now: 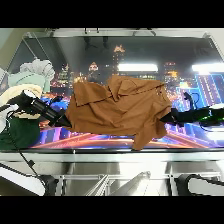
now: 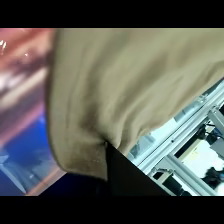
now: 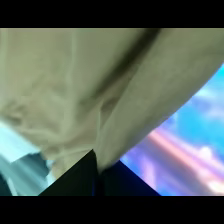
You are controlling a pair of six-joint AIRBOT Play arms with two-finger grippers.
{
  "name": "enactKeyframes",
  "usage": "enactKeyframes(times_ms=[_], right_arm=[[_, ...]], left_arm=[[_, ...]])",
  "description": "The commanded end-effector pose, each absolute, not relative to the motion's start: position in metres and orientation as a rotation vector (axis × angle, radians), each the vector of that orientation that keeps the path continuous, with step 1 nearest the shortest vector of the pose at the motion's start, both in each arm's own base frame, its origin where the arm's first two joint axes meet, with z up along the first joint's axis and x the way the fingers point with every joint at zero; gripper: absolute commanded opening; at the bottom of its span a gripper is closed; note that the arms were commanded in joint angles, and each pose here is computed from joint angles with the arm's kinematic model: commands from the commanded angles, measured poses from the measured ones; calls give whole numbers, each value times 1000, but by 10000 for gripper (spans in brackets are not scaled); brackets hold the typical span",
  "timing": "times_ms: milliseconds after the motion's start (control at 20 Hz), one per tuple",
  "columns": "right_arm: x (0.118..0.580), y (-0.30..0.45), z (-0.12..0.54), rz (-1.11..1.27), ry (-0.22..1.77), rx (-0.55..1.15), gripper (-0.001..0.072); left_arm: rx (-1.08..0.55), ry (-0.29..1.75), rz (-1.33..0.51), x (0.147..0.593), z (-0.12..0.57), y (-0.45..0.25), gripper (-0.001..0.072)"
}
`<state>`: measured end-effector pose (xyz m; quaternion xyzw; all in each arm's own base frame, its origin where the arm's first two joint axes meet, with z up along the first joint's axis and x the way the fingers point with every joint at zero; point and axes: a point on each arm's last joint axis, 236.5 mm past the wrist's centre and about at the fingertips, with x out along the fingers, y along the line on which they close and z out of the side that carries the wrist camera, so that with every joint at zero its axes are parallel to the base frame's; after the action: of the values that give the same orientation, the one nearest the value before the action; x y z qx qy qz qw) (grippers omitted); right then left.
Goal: Fold the shirts.
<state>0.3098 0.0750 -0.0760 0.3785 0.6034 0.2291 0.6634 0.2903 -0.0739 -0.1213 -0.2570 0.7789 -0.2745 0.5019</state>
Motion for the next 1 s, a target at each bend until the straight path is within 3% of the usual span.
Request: enactKeyframes(times_ms=[0,200,350,500,750,850,950], right_arm=[[298,70,-30,648,1348,879,24],[306,33,71,741,1128,866,24],[335,6,219,810,554,858,24],[306,1,345,844,171,686,24],[261,46,431,756,-21,343,24],[266,43,428,715,-7,318,24],[291,27,412,645,35,334,24]], left_arm=[[-761,1759,-854,302,-71,-103,9],[-918,1258,-1153,331,81,-111,10],[-928,690,-1332,332,230,-101,20],[-809,227,-1422,285,350,-88,20],[-383,8,-1297,208,431,-99,21],[-306,44,-1140,214,429,-89,22],[-336,120,-968,246,406,-65,22]])
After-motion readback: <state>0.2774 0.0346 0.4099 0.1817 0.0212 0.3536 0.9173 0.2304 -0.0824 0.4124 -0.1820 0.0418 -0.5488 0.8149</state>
